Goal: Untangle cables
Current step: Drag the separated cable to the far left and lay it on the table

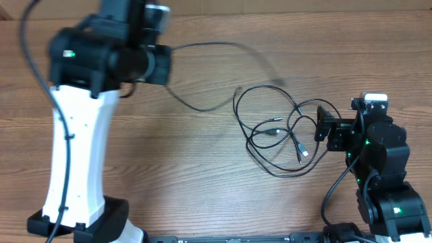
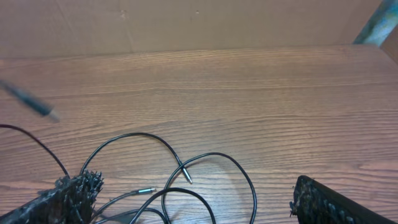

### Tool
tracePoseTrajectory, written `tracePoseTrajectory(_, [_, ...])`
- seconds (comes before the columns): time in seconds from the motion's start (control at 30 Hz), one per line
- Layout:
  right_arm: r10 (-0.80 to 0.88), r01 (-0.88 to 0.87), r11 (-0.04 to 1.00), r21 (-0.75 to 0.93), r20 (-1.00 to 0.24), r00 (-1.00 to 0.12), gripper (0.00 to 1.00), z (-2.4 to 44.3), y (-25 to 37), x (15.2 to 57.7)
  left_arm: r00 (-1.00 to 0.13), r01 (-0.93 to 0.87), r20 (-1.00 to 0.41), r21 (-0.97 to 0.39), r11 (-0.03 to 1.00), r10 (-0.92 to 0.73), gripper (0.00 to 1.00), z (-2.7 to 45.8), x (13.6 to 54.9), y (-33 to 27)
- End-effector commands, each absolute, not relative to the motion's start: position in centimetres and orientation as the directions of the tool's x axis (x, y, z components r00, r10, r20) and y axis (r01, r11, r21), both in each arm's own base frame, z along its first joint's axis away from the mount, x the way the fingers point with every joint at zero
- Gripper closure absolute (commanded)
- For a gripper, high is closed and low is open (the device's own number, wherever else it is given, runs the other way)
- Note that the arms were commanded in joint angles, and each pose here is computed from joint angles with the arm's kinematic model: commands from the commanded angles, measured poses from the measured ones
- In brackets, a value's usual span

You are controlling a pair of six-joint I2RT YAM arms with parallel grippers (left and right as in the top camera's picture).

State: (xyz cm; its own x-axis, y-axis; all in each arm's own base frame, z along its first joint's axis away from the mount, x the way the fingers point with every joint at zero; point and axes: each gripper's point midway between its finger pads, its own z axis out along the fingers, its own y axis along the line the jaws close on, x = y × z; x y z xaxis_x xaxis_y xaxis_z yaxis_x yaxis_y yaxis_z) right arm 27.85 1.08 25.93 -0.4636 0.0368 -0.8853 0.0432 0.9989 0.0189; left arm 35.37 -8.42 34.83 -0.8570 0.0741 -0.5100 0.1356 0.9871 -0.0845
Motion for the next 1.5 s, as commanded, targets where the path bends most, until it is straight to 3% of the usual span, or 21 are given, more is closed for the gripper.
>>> tracePoseTrajectory(0.0, [0.05, 0.043, 0.998, 0.034, -0.896, -0.44, 0.0, 27.0, 1.1, 27.8, -0.84, 0.01, -0.541, -0.07, 0.997, -0.03, 0.96, 36.3, 34.8, -4.3])
tracePoseTrajectory(0.5, [0.048, 0.004, 0.999, 0.052, -0.889, -0.456, 0.0, 26.7, 1.9, 27.7, -0.801, -0.31, -0.559, 0.081, 0.947, -0.214, 0.96, 36.5, 34.3, 9.9])
tracePoseTrajectory(0.73, [0.044, 0.006, 0.999, 0.047, -0.872, -0.488, 0.0, 25.9, 1.8, 27.2, -0.775, -0.426, -0.545, 0.077, 0.901, -0.32, 0.96, 35.5, 33.8, 14.6])
tracePoseTrajectory(1.47, [0.04, 0.008, 0.999, 0.041, -0.85, -0.525, 0.0, 25.0, 1.8, 26.7, -0.736, -0.626, -0.339, 0.01, 0.78, -0.586, 0.96, 24.2, 35.4, 26.9])
